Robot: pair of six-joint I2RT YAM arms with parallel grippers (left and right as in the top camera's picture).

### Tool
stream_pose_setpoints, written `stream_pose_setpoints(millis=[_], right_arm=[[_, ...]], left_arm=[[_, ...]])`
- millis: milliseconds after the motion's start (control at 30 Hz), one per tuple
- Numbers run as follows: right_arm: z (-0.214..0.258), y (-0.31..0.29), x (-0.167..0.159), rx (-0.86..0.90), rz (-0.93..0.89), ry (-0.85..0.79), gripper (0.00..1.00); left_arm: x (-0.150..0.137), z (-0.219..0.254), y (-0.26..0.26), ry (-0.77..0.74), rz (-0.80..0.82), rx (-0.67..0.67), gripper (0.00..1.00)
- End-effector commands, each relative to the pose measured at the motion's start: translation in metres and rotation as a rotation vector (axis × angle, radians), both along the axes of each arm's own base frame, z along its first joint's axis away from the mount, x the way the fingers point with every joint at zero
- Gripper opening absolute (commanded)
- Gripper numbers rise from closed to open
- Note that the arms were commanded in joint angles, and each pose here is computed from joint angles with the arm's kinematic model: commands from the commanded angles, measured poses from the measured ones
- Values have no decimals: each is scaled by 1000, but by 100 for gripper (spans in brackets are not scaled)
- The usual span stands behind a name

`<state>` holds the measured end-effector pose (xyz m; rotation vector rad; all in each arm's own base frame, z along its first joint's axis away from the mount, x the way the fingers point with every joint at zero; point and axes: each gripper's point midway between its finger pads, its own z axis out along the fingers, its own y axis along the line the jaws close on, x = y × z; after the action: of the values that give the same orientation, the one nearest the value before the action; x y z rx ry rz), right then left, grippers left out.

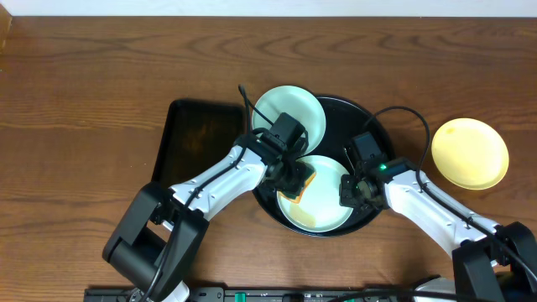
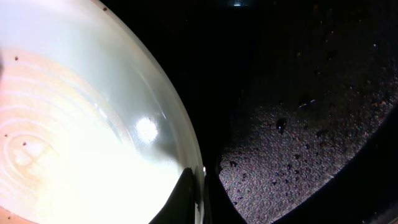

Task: Clean dirty plates on tray and stack at the side
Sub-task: 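Scrub the mint-green plate again with the sponge in the left gripper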

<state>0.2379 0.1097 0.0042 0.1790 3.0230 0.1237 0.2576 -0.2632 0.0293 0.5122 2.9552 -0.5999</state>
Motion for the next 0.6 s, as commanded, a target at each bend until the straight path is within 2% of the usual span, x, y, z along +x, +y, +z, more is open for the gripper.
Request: stream_pose_setpoints(millis=[0,333,567], right_arm=[[-10,-17,-8,-73,-15,22,1],[-10,-17,-8,-73,-15,22,1],[-10,-17,-8,-73,-15,23,1]], left_arm=[[1,-1,-6,-38,-39,26,45],[-1,-19,1,-115,-59,152,45],[2,-29,-2,-115,-59,152,33]])
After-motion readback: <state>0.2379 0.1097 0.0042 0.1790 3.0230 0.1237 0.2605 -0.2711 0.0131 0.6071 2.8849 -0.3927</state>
